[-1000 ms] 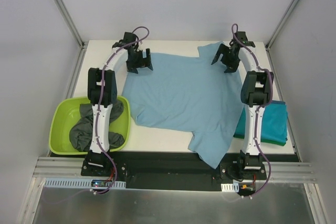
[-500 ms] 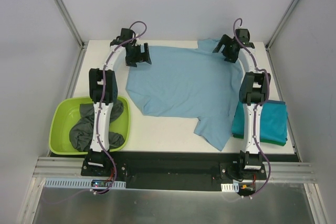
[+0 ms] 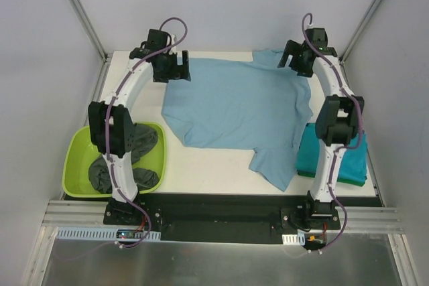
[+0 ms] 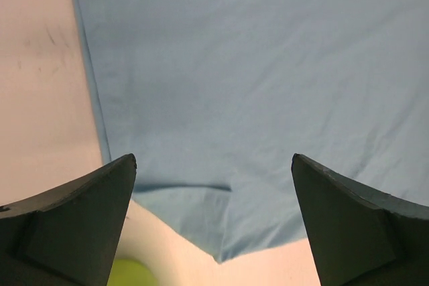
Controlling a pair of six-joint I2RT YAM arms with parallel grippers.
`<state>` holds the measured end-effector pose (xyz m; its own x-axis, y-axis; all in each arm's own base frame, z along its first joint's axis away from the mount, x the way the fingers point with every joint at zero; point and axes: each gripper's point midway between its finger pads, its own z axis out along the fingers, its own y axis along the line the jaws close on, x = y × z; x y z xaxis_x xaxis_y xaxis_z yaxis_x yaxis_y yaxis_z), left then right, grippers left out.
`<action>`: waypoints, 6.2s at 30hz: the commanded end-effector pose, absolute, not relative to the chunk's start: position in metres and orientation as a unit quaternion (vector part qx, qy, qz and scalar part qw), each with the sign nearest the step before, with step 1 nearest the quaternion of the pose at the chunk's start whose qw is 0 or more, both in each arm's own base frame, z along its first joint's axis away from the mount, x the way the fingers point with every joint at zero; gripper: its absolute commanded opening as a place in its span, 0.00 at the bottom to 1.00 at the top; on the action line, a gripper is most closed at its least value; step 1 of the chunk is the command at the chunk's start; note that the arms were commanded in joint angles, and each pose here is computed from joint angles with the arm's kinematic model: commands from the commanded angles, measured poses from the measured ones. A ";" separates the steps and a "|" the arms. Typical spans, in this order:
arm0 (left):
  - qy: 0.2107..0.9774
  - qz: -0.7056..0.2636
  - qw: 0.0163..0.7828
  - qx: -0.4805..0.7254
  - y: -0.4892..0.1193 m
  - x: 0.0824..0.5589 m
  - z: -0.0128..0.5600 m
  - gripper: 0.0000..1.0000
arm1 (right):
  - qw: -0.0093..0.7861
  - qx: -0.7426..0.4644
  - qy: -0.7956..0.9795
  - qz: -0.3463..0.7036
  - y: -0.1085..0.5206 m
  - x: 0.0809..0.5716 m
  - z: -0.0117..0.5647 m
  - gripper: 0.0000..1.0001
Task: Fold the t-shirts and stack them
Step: Flatten out the tshirt, then grap the side of the flattened tshirt closest away from the robot with both arms, then fold the flattened tshirt in 1/3 of the way
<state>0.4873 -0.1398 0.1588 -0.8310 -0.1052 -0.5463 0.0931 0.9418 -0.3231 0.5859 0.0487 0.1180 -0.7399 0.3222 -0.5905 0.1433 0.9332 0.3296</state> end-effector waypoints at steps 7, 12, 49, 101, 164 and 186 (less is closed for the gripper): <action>0.980 -0.054 0.186 0.049 -0.177 0.403 0.097 0.87 | 0.363 0.107 0.925 0.030 0.037 0.361 0.187 0.96; 0.985 -0.078 0.143 0.063 -0.194 0.385 0.076 0.66 | 0.354 0.117 0.926 0.058 0.042 0.301 0.163 0.96; 0.993 -0.019 0.067 0.094 -0.186 0.338 0.025 0.34 | 0.305 0.054 0.948 0.066 0.044 0.239 0.114 0.96; 0.962 0.042 0.222 -0.154 -0.117 0.333 0.086 0.00 | 0.098 -0.109 0.989 0.013 0.119 0.122 0.029 0.67; 0.912 0.007 0.261 -0.316 -0.065 0.405 0.121 0.00 | 0.354 -0.066 0.931 -0.062 0.068 0.374 0.199 0.01; 0.912 0.021 0.239 -0.332 -0.047 0.482 0.075 0.19 | 0.360 -0.157 0.916 -0.082 0.084 0.563 0.137 0.11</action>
<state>0.4664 -0.0526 0.0655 -0.6804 -0.5898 -0.4350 -0.6142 0.7827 -0.1006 0.5208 0.0846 0.1198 -0.7626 -0.3347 -0.5536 -0.2510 0.9418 -0.2237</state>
